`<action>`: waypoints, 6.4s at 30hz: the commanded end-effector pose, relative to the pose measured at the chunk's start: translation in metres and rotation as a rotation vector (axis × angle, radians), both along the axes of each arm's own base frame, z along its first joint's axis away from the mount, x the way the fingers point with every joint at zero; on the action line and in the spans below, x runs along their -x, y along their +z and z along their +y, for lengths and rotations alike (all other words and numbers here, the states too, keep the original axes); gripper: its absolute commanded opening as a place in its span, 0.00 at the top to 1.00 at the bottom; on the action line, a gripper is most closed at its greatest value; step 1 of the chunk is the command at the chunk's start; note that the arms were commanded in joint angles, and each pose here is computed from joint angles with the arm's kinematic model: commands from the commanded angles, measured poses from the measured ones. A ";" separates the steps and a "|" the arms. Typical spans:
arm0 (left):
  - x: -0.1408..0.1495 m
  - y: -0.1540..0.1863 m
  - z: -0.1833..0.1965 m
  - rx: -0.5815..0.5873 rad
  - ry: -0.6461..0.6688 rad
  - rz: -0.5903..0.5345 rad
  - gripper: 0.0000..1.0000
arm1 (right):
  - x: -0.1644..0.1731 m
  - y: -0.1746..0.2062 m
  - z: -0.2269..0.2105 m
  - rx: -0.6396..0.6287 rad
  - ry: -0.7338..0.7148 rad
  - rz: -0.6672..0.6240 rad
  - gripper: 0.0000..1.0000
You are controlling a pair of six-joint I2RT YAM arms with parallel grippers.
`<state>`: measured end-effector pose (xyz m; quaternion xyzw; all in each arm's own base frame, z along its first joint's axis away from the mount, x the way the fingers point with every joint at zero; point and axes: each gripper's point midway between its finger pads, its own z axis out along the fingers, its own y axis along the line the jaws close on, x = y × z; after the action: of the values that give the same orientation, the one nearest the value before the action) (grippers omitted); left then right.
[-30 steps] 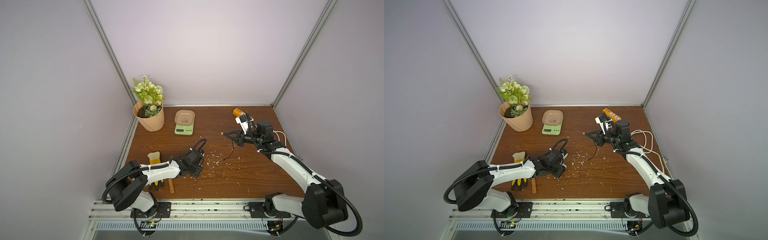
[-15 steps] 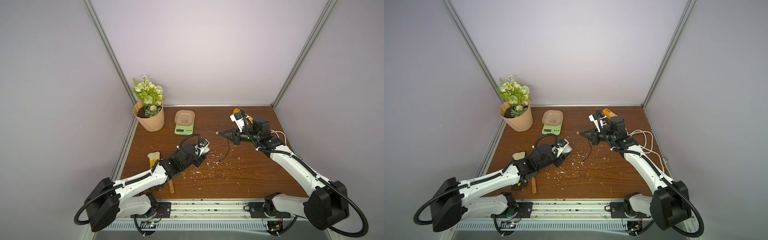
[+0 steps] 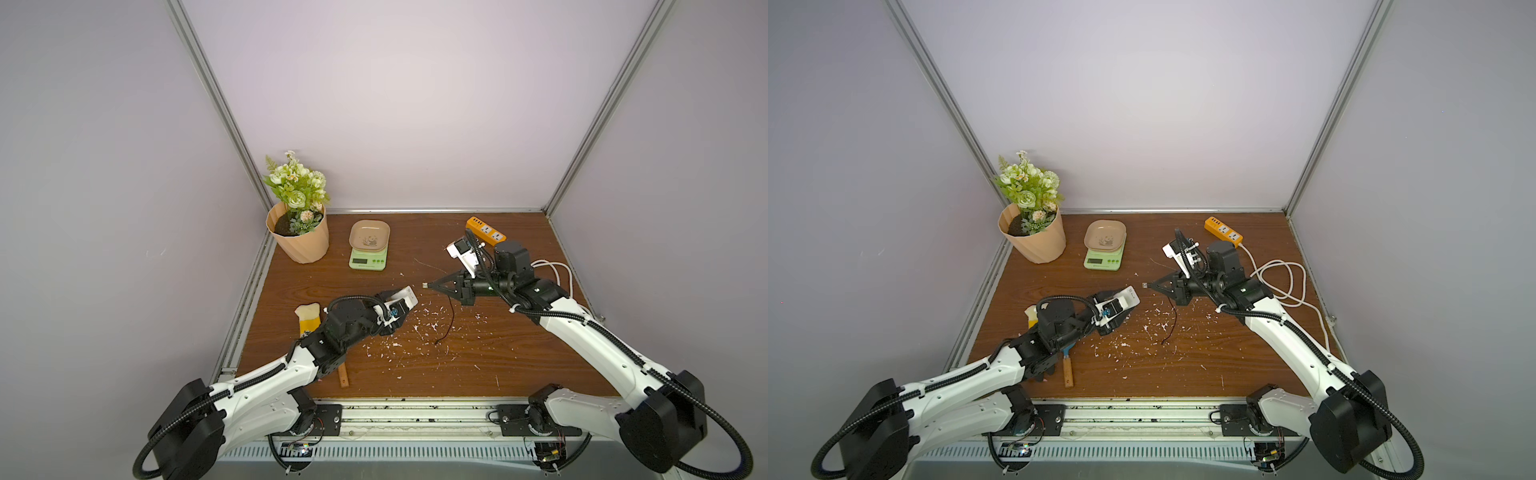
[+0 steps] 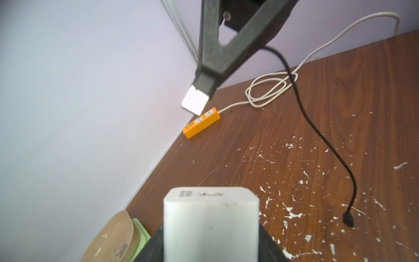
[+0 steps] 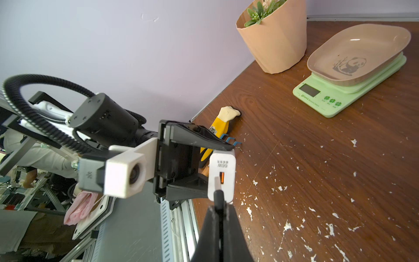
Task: Charge the electronic scale
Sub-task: Insert the charging cable into the plug, then move the socket to the center of the board, then insert the plug into the socket.
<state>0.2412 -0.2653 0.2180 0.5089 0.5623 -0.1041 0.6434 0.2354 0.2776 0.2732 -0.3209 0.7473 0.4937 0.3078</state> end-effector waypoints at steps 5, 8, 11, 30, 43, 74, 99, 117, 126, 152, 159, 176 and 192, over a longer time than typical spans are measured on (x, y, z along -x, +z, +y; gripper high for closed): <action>0.009 0.029 -0.003 -0.003 -0.073 -0.166 0.69 | 0.022 0.017 0.016 0.014 0.075 -0.101 1.00; 0.013 0.031 -0.003 0.006 -0.087 -0.173 0.69 | 0.025 0.014 0.021 0.028 0.081 -0.105 1.00; 0.014 0.030 -0.002 -0.001 -0.090 -0.172 0.69 | 0.024 0.011 0.023 0.038 0.073 -0.103 1.00; 0.015 0.029 -0.001 -0.017 -0.094 -0.183 0.67 | 0.019 0.001 0.028 0.098 0.046 -0.070 1.00; 0.005 0.023 -0.003 -0.072 -0.065 -0.185 0.68 | 0.010 -0.018 0.032 0.169 0.032 -0.028 1.00; -0.011 -0.013 -0.003 -0.155 -0.010 -0.117 0.64 | -0.048 0.001 0.011 0.213 -0.213 -0.110 0.33; -0.003 -0.017 -0.010 -0.130 -0.068 -0.040 0.62 | -0.364 -0.154 -0.227 0.631 -0.986 0.237 0.18; -0.002 -0.021 -0.010 -0.144 -0.073 -0.032 0.62 | -0.422 -0.156 -0.238 0.573 -1.018 0.109 0.15; -0.001 -0.022 -0.009 -0.143 -0.073 -0.029 0.62 | -0.430 -0.178 -0.250 0.569 -1.052 0.147 0.17; -0.006 -0.029 -0.004 -0.157 -0.028 -0.014 0.61 | -0.324 -0.180 -0.099 0.549 -0.506 0.200 0.28; -0.005 -0.026 -0.003 -0.150 -0.027 -0.024 0.60 | -0.262 -0.186 -0.056 0.595 -0.409 0.191 0.30; -0.006 -0.017 -0.002 -0.094 -0.013 -0.035 0.60 | -0.144 -0.054 -0.027 0.317 -0.450 0.056 0.33; -0.005 0.021 -0.006 0.085 -0.016 -0.048 0.59 | -0.027 0.027 -0.022 -0.105 -0.272 -0.224 0.21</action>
<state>0.2485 -0.2696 0.2137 0.5117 0.5599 -0.1023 0.6435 0.2739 0.2453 0.2595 -0.2302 0.7763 0.4073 0.4224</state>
